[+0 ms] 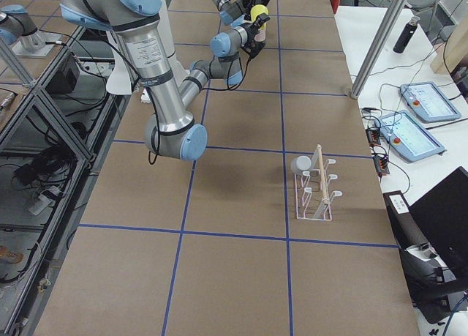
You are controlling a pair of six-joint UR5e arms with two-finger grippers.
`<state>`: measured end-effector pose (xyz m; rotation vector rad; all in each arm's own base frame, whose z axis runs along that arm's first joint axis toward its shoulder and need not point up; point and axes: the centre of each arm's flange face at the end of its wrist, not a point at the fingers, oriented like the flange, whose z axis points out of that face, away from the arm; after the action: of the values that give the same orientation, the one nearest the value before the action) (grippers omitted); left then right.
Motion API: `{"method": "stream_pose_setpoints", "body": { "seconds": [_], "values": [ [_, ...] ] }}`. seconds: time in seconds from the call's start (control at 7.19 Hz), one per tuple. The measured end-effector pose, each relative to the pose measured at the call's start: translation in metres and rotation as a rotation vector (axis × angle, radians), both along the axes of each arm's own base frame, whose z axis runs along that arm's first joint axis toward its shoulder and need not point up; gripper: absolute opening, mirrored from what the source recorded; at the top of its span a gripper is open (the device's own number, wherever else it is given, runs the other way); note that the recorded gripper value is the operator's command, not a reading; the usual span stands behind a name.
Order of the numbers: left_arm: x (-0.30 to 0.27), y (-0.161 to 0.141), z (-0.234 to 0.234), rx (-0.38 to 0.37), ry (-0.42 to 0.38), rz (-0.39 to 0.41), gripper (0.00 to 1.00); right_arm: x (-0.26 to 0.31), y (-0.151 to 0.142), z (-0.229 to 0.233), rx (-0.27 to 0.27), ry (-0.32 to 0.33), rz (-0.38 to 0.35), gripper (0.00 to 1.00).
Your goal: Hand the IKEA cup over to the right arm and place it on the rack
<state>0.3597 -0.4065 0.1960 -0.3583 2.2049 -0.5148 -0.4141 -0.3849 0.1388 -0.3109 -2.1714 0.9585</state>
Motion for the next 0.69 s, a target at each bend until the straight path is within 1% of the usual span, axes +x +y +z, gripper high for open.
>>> {"method": "stream_pose_setpoints", "body": {
  "seconds": [0.28,0.42,0.56,0.69],
  "values": [
    [-0.001,-0.002,-0.001,-0.004,-0.002,-0.003,1.00,0.002,-0.001,-0.001,-0.001,-0.006,0.003,0.00],
    [-0.010,-0.009,0.003,-0.001,-0.011,-0.025,1.00,0.005,-0.003,-0.002,0.000,-0.008,0.010,0.00],
    [-0.031,-0.024,0.013,0.003,-0.037,-0.059,1.00,0.012,-0.009,-0.001,0.003,-0.004,0.027,0.00],
    [-0.067,-0.047,0.028,0.017,-0.088,-0.091,1.00,0.021,-0.018,0.005,0.012,0.018,0.056,0.00]
  ]
}}
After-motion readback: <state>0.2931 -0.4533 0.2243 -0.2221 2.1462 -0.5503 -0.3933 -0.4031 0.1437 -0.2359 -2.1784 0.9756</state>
